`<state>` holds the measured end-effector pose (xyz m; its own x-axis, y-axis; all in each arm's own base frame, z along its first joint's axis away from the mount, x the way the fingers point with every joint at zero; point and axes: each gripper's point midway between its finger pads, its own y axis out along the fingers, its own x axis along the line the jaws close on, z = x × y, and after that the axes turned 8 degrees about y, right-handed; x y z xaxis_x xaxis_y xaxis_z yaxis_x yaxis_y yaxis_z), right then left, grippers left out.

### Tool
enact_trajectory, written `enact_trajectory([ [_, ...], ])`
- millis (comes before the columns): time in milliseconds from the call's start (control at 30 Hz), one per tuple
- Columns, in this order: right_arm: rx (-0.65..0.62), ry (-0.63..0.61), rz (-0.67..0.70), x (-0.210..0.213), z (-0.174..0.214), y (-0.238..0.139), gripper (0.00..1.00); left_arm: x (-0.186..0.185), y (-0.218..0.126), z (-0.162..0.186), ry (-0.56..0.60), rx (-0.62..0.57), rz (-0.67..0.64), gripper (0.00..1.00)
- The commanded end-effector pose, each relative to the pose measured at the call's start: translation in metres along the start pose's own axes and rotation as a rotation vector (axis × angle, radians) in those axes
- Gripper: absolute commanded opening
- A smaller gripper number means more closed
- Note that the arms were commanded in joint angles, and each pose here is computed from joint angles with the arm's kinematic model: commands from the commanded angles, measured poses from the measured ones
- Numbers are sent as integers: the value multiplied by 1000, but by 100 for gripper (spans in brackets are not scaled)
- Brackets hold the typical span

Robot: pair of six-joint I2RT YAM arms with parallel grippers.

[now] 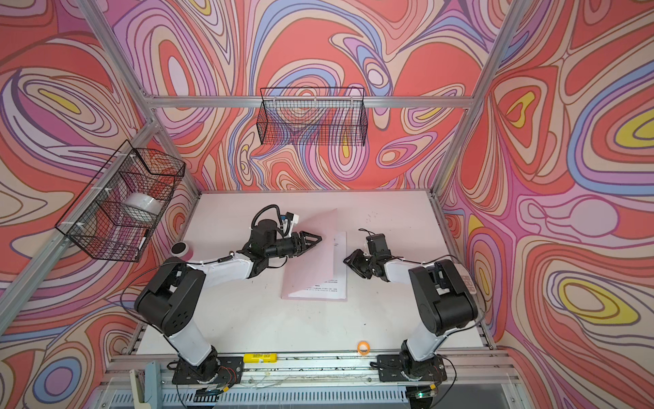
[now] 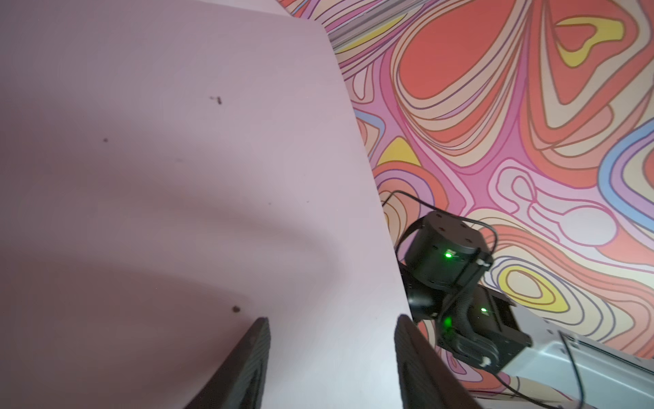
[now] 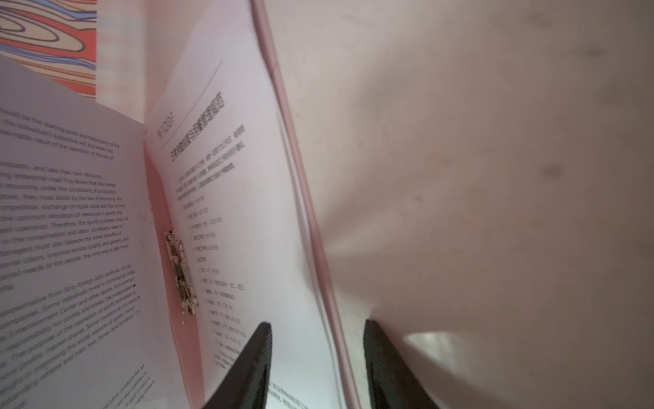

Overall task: Put the files into the folder
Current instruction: 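Fold the pink folder cover closed over the sheets with the left gripper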

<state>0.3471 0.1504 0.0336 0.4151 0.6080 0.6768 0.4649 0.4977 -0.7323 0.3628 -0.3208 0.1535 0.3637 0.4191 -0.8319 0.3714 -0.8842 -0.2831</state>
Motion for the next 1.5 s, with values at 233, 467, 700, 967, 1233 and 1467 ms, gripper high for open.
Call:
enact_trajectory([
  [233, -222, -72, 130, 6, -33, -70, 45, 69, 26, 35, 54, 9, -174, 52],
  [467, -121, -129, -23, 51, -19, -62, 43, 113, 27, 50, 77, 4, -329, 51],
  [700, 43, -290, -48, 91, 39, -9, 43, 123, 23, 53, 75, -21, -357, 50],
  [967, 152, -257, -23, 73, 60, 40, 42, 101, 6, 37, 149, -67, -367, 52],
  [1233, 199, -218, 67, 34, 68, 70, 41, 81, -9, 26, 202, -93, -372, 53],
  [1467, 176, -228, -9, 64, 65, 49, 41, 57, -40, 10, 299, -127, -437, 55],
])
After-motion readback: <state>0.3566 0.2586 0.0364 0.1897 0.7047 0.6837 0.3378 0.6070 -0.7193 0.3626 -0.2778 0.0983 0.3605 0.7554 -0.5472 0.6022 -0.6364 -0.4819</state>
